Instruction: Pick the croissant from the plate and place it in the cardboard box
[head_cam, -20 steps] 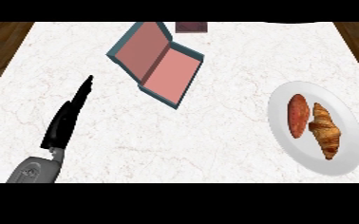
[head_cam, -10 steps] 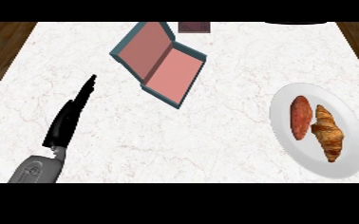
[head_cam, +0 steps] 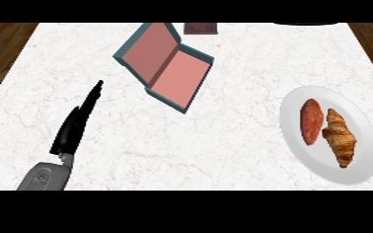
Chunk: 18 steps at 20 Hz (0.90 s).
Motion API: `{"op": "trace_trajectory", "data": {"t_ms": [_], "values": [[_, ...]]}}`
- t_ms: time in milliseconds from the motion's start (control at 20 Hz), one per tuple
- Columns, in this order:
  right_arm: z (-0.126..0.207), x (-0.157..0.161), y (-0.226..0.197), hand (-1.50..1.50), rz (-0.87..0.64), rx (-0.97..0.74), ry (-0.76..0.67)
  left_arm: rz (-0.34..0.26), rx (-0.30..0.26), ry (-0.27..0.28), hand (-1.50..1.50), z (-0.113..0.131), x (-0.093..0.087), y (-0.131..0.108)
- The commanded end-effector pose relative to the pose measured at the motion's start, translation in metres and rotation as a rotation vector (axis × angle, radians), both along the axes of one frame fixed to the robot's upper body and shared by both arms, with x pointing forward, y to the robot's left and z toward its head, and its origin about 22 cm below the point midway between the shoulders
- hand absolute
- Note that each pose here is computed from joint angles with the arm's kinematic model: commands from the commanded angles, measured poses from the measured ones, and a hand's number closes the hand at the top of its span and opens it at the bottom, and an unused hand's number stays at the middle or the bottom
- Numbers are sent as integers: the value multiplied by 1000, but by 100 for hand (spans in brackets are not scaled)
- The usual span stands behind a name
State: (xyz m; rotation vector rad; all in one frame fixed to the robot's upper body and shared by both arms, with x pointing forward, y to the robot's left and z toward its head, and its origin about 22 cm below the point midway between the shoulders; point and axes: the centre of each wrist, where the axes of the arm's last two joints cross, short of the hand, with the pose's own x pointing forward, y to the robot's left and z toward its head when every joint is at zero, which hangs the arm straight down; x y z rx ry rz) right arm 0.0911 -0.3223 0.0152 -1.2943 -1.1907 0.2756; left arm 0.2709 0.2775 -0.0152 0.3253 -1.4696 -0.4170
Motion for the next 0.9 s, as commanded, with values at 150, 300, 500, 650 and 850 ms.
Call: {"op": "trace_trajectory", "data": {"t_ms": [150,300,500,650,850], "values": [[-3,30,3,-150,-20,-70,-37,-3,-2,9,0,10,2,15],[-13,32,-21,-150,-23,-119,-63,-25,-15,0,0,20,-3,-13],[4,62,1,-150,-16,-96,-3,4,-3,-9,0,0,4,5],[-8,44,-19,-150,10,-89,43,-5,-2,-9,0,22,10,31],[-8,64,-4,-150,4,-80,38,-7,5,10,0,4,2,23]]}}
